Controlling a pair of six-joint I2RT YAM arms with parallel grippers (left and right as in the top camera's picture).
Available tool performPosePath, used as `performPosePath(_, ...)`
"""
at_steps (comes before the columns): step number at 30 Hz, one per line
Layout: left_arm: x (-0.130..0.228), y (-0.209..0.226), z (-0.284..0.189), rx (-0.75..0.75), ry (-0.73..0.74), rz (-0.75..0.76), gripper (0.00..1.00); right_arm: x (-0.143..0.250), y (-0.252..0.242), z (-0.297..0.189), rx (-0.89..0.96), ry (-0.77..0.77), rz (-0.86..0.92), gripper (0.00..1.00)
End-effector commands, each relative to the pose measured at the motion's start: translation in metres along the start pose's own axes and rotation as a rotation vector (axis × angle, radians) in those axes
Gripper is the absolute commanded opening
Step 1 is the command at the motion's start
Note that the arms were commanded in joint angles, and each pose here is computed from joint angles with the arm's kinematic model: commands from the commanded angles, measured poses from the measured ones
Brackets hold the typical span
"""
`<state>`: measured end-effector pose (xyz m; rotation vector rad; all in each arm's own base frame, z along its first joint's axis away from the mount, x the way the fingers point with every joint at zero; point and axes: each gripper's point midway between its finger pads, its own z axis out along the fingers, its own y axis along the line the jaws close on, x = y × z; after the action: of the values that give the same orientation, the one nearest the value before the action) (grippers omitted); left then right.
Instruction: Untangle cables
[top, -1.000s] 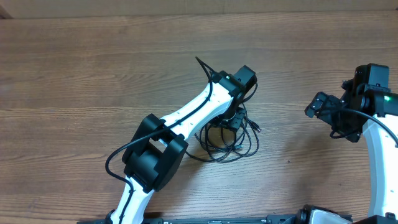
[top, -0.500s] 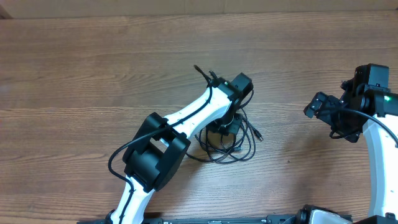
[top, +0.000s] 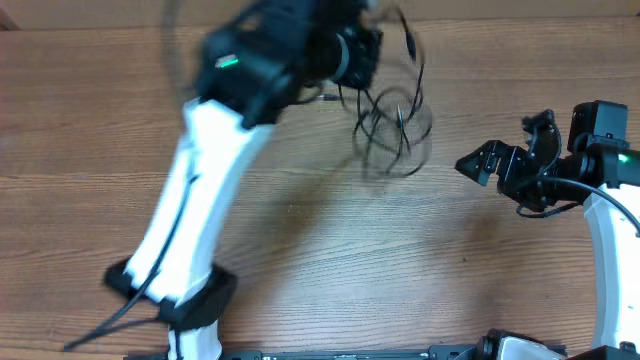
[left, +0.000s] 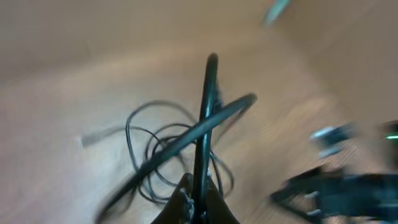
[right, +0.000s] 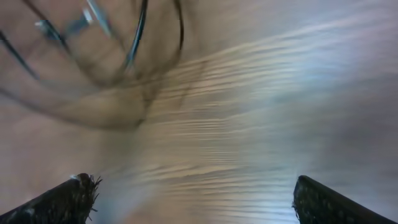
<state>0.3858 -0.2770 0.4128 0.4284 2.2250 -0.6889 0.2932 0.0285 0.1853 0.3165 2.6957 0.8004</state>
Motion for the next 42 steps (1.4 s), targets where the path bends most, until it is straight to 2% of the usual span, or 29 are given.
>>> performPosePath(1,-0.02,-0.03,-0.049,0.098,-0.109,0.068,0.04,-0.001,0.053,-0.011,-0.233,-0.027,-0.192,1.0)
performPosePath(4,-0.024,-0.035,-0.06,0.11,-0.133,0.068,0.04,-0.001,0.064,-0.007,-0.254,-0.027,-0.241,1.0)
performPosePath(18,-0.011,-0.04,-0.057,0.147,-0.078,0.073,0.04,-0.012,0.115,0.007,-0.328,-0.101,-0.479,1.0)
performPosePath(30,-0.008,-0.049,-0.059,0.203,-0.063,0.083,0.04,-0.029,0.174,0.007,-0.427,-0.255,-0.733,1.0)
performPosePath(39,-0.007,-0.048,-0.058,0.196,-0.06,0.107,0.04,-0.018,0.179,0.012,-0.436,-0.221,-0.736,1.0)
performPosePath(42,-0.005,-0.03,-0.056,0.096,-0.057,0.123,0.04,-0.024,0.16,0.02,-0.321,-0.218,-0.696,1.0)
